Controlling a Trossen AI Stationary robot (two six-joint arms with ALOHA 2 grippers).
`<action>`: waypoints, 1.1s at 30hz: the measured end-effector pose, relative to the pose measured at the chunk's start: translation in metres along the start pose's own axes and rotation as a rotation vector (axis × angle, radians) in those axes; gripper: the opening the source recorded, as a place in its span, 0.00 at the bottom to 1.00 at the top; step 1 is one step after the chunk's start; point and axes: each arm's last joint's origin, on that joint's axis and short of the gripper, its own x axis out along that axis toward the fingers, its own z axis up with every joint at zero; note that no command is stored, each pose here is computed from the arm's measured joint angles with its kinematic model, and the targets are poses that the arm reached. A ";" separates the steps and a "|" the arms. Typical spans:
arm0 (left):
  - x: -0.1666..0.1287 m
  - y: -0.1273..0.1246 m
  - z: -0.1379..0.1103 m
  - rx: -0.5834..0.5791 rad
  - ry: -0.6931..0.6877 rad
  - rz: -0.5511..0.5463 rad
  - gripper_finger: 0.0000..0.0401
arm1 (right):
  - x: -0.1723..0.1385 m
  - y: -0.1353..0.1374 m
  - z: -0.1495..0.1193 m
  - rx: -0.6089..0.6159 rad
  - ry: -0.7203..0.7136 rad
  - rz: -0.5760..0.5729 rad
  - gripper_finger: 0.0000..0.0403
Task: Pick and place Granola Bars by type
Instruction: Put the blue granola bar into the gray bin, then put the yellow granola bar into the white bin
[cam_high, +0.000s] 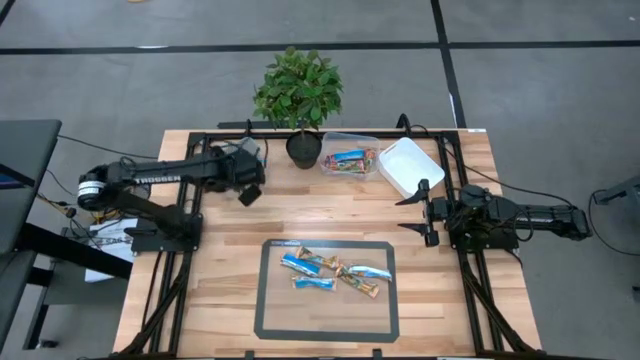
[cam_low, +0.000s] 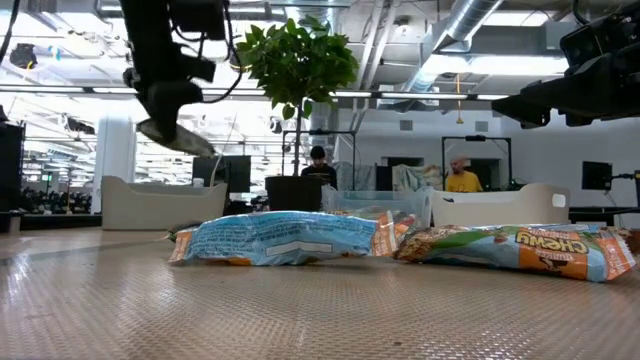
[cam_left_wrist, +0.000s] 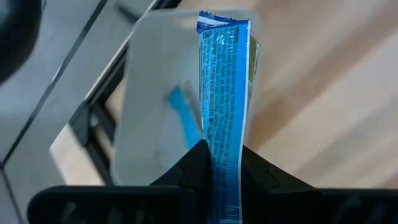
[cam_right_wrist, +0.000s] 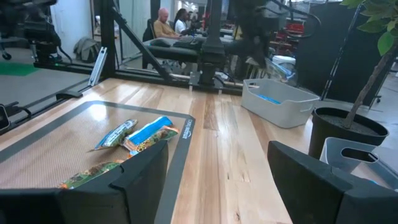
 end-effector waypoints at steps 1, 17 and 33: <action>0.003 0.005 0.001 -0.019 0.014 0.014 0.12 | 0.000 0.000 0.000 0.000 0.000 0.000 0.67; 0.045 0.026 -0.005 0.010 0.074 0.138 0.28 | 0.000 0.000 0.000 0.000 0.000 0.000 0.67; 0.022 -0.020 -0.001 0.104 -0.117 -0.144 0.50 | 0.000 0.000 0.000 0.000 0.000 0.000 0.67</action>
